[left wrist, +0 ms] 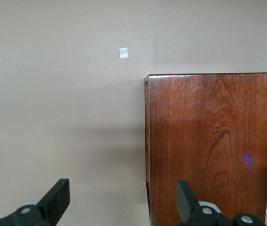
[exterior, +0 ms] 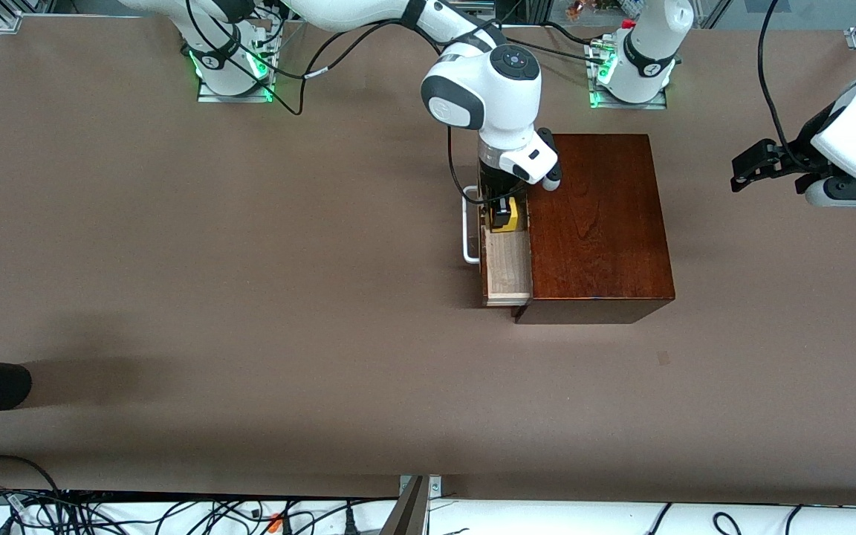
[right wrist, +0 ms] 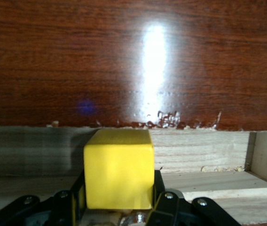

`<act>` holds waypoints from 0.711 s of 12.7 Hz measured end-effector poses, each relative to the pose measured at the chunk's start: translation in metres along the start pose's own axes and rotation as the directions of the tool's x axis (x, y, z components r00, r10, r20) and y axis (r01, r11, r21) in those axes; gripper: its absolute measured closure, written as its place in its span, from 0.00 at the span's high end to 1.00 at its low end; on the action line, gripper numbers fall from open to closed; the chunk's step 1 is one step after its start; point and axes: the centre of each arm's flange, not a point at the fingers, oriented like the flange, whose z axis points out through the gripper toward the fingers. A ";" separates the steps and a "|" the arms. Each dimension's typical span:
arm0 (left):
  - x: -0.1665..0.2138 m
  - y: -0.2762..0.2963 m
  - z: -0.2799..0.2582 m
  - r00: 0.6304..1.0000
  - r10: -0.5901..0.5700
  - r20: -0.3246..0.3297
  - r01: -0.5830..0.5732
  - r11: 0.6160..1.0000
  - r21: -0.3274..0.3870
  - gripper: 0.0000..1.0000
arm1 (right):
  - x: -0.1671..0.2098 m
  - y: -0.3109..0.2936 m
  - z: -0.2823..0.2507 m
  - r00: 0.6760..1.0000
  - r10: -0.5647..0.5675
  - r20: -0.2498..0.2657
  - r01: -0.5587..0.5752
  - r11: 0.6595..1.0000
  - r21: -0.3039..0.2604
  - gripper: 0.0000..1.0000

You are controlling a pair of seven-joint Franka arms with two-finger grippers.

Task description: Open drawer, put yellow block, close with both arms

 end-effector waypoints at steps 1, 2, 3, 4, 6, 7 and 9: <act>0.000 0.000 0.000 1.000 0.001 0.001 -0.001 1.000 0.000 1.00 | 0.000 0.000 0.000 1.000 -0.001 0.000 0.001 1.000 0.000 0.56; 0.000 0.000 0.000 1.000 0.002 0.003 -0.002 1.000 0.000 1.00 | 0.000 0.000 0.000 1.000 -0.002 0.000 0.002 1.000 0.000 0.56; -0.001 0.001 0.000 1.000 0.004 0.005 -0.004 1.000 0.000 1.00 | 0.000 0.000 0.000 1.000 -0.002 0.000 0.002 1.000 0.000 0.56; -0.001 0.001 0.000 1.000 0.005 0.005 -0.005 1.000 0.000 1.00 | 0.000 0.000 0.000 1.000 -0.002 0.000 0.002 1.000 0.000 0.56; -0.001 0.001 0.000 1.000 0.005 0.005 -0.005 1.000 0.000 1.00 | -0.001 0.002 0.001 1.000 0.001 0.002 -0.001 1.000 0.000 0.72; -0.001 0.001 0.000 1.000 0.005 0.006 -0.005 1.000 0.000 1.00 | -0.002 0.003 0.001 1.000 0.003 0.004 -0.003 1.000 0.001 0.83; -0.001 0.001 0.000 1.000 0.006 0.005 -0.006 1.000 0.000 1.00 | -0.005 0.004 0.000 1.000 0.008 0.023 -0.009 1.000 0.012 1.00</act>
